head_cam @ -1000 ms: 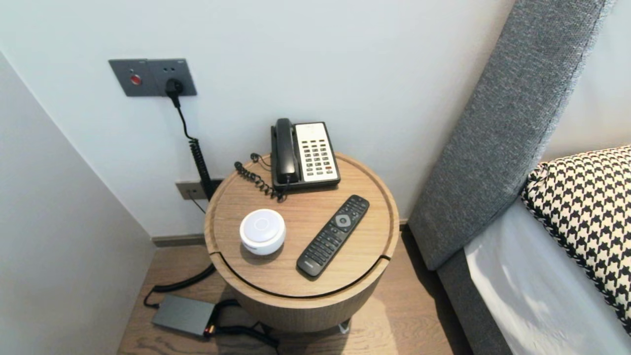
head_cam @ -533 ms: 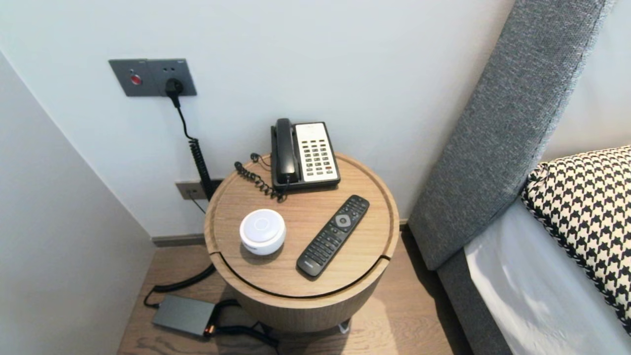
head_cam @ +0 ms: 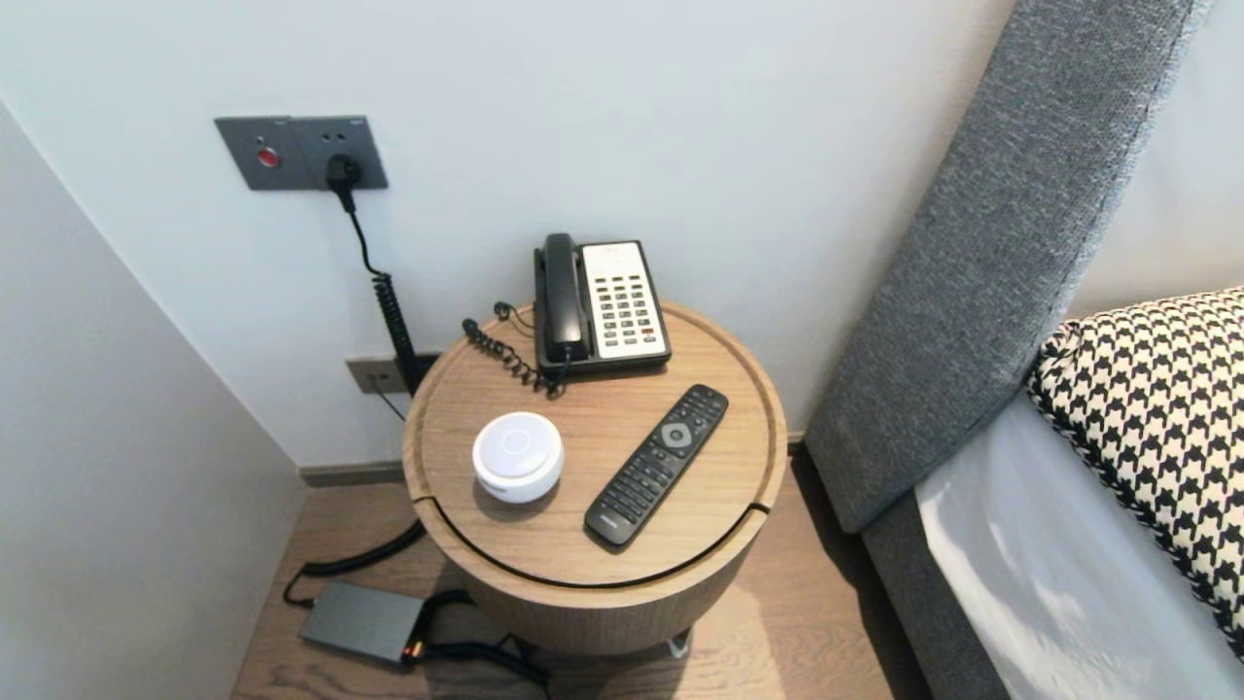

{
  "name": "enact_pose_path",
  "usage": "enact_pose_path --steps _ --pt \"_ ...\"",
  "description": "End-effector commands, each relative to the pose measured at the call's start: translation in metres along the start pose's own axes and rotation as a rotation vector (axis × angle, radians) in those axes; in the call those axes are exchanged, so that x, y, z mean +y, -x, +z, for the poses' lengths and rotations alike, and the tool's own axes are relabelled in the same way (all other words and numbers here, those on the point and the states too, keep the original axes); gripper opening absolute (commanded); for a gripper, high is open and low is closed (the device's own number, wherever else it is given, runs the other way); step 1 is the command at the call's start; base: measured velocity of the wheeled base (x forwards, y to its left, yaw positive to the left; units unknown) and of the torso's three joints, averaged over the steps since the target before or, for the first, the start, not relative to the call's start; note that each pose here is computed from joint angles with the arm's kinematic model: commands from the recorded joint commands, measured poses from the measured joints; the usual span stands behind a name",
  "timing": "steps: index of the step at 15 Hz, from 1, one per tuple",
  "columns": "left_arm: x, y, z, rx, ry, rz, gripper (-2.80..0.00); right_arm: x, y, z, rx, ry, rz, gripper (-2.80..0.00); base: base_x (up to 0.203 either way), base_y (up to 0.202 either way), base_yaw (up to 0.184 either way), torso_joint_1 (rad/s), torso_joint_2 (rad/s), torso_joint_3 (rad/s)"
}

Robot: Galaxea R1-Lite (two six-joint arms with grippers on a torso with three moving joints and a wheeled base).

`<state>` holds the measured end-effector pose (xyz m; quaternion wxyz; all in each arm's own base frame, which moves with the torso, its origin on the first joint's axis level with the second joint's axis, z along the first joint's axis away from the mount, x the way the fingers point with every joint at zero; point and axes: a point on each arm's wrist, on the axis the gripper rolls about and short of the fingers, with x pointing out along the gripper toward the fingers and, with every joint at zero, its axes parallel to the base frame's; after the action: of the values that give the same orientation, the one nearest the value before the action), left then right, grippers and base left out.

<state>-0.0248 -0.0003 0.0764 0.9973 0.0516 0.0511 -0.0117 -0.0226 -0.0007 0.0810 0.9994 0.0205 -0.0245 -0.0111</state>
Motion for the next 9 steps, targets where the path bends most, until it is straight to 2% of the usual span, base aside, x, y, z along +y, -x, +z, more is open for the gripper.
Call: enact_pose_path --steps 1,3,9 --pt "-0.0001 0.0008 -0.0021 -0.033 -0.001 0.006 -2.8 -0.0003 -0.0017 -0.0073 0.027 0.0 0.0 -2.8 0.0 0.0 0.0 0.0 0.0 0.0" --pt "0.0003 -0.002 0.0019 -0.135 -0.003 0.013 -2.8 -0.0003 -0.0017 -0.0073 0.027 0.0 0.0 -2.8 0.0 0.0 0.0 0.0 0.0 0.0" --pt "-0.0001 -0.0031 -0.0023 -0.109 0.023 0.011 -2.8 -0.0002 -0.0017 -0.0073 0.027 0.0 -0.001 -2.8 0.0 0.0 0.0 0.0 0.0 0.0"
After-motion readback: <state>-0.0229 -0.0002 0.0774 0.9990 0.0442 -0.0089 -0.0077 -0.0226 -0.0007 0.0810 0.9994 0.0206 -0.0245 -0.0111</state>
